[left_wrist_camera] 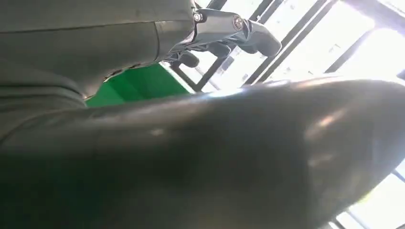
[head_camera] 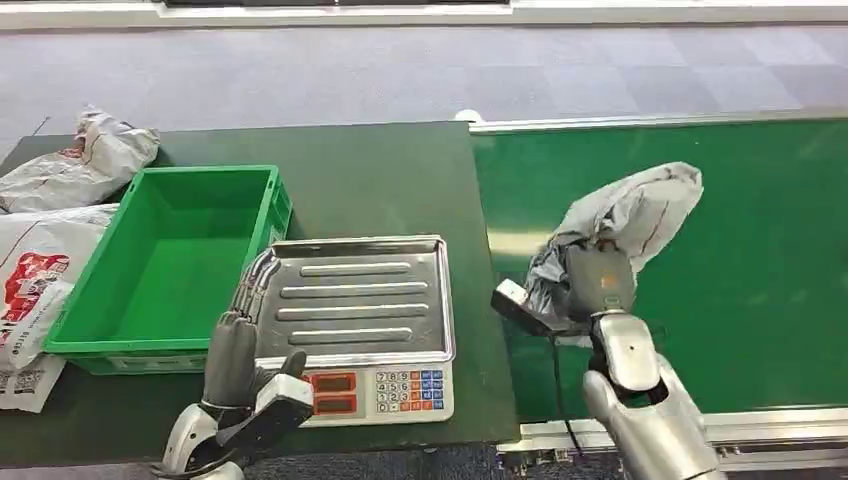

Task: Moved the parcel from conveyor to table for the left to box.

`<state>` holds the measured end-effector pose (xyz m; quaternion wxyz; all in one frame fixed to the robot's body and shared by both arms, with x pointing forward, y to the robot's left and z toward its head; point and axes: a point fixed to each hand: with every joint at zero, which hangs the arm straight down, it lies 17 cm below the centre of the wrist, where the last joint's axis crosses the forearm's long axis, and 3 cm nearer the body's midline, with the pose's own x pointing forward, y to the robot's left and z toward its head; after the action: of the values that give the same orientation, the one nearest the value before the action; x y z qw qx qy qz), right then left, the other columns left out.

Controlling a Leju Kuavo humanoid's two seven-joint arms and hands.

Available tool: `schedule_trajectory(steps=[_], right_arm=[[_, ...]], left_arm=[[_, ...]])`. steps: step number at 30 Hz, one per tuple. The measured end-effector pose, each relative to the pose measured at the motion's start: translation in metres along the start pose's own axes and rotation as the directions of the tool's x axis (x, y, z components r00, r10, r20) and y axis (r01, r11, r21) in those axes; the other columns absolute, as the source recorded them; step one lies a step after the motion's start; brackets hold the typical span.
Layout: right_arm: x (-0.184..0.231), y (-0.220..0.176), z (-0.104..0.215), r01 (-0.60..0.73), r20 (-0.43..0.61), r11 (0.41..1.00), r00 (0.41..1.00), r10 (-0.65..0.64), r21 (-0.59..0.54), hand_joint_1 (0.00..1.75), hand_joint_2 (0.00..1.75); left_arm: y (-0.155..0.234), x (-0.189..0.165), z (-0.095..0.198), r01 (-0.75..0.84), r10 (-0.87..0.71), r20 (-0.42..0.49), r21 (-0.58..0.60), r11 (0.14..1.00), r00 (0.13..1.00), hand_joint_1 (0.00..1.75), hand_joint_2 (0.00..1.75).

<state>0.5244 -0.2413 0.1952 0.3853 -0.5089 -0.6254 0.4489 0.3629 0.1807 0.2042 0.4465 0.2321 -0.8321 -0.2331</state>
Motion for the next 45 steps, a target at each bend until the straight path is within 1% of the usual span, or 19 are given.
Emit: schedule_trajectory(steps=[3, 5, 8, 10, 12, 14, 16, 18, 20, 23, 24, 26, 29, 31, 35, 38, 42, 45], right_arm=[[0.000, -0.046, -0.046, -0.022, 0.040, 0.999, 0.999, 0.023, -0.031, 1.75, 1.75], [0.010, -0.088, -0.075, -0.022, 0.081, 0.995, 0.996, 0.029, -0.094, 1.75, 1.75], [0.027, -0.132, -0.100, -0.015, 0.118, 0.986, 0.992, 0.035, -0.164, 1.75, 1.75], [0.040, -0.148, -0.109, -0.009, 0.142, 0.982, 0.989, 0.036, -0.188, 1.75, 1.75], [0.062, -0.154, -0.117, 0.015, 0.187, 0.983, 0.982, 0.019, -0.181, 1.75, 1.75], [0.089, -0.157, -0.122, 0.051, 0.241, 0.986, 0.970, -0.011, -0.162, 1.75, 1.75], [0.121, -0.154, -0.126, 0.140, 0.319, 0.986, 0.942, -0.103, -0.094, 1.75, 1.75], [0.157, -0.147, -0.124, 0.287, 0.396, 0.958, 0.878, -0.268, 0.013, 1.75, 1.75], [0.191, -0.140, -0.120, 0.386, 0.444, 0.918, 0.809, -0.385, 0.093, 1.75, 1.75], [0.213, -0.129, -0.117, 0.404, 0.458, 0.904, 0.783, -0.421, 0.139, 1.75, 1.75], [0.224, -0.126, -0.114, 0.419, 0.472, 0.891, 0.759, -0.449, 0.175, 1.75, 1.75], [0.248, -0.118, -0.102, 0.460, 0.504, 0.852, 0.689, -0.521, 0.251, 1.75, 1.75], [0.306, -0.109, -0.072, 0.504, 0.559, 0.795, 0.572, -0.601, 0.338, 1.75, 1.75], [0.338, -0.103, -0.054, 0.519, 0.565, 0.764, 0.523, -0.639, 0.383, 1.75, 1.75], [0.372, -0.100, -0.034, 0.537, 0.552, 0.717, 0.466, -0.691, 0.445, 1.75, 1.75], [0.390, -0.094, -0.021, 0.550, 0.516, 0.671, 0.434, -0.738, 0.497, 1.75, 1.75], [0.395, -0.090, -0.014, 0.585, 0.468, 0.612, 0.399, -0.788, 0.532, 1.75, 1.75], [0.396, -0.086, -0.012, 0.596, 0.450, 0.589, 0.384, -0.806, 0.546, 1.75, 1.75]], left_arm=[[0.002, 0.002, -0.001, -0.005, 0.005, 0.007, 0.008, 1.000, 1.000, 0.00, 0.00], [0.004, 0.004, -0.002, -0.017, 0.017, 0.009, 0.017, 1.000, 1.000, 0.00, 0.00], [0.006, 0.005, -0.003, -0.029, 0.029, 0.015, 0.026, 0.999, 0.999, 0.00, 0.00], [0.007, 0.006, -0.003, -0.036, 0.035, 0.019, 0.030, 0.999, 0.999, 0.00, 0.00], [0.008, 0.008, -0.003, -0.052, 0.051, 0.027, 0.036, 0.998, 0.998, 0.00, 0.00], [0.007, 0.009, -0.003, -0.064, 0.063, 0.037, 0.039, 0.997, 0.997, 0.00, 0.00], [0.007, 0.010, -0.005, -0.074, 0.072, 0.044, 0.044, 0.996, 0.996, 0.00, 0.00], [0.008, 0.010, -0.008, -0.075, 0.073, 0.049, 0.053, 0.996, 0.996, 0.00, 0.00], [0.008, 0.009, -0.010, -0.074, 0.071, 0.045, 0.065, 0.995, 0.996, 0.00, 0.00], [0.007, 0.007, -0.011, -0.074, 0.072, 0.043, 0.067, 0.995, 0.997, 0.00, 0.00], [0.007, 0.006, -0.011, -0.071, 0.068, 0.040, 0.071, 0.995, 0.997, 0.00, 0.00], [0.013, 0.003, -0.012, -0.055, 0.051, 0.035, 0.098, 0.994, 0.998, 0.00, 0.00], [0.031, -0.003, -0.019, -0.036, 0.032, 0.022, 0.162, 0.986, 0.999, 0.00, 0.00], [0.038, -0.007, -0.020, -0.031, 0.029, 0.013, 0.184, 0.983, 0.999, 0.00, 0.00], [0.044, -0.011, -0.019, -0.019, 0.019, 0.004, 0.203, 0.979, 1.000, 0.00, 0.00], [0.051, -0.013, -0.014, -0.009, 0.011, -0.006, 0.220, 0.975, 1.000, 0.00, 0.00], [0.055, -0.010, -0.009, -0.007, 0.009, -0.010, 0.228, 0.974, 1.000, 0.00, 0.00], [0.057, -0.009, -0.009, -0.007, 0.008, -0.006, 0.234, 0.972, 1.000, 0.00, 0.00]])
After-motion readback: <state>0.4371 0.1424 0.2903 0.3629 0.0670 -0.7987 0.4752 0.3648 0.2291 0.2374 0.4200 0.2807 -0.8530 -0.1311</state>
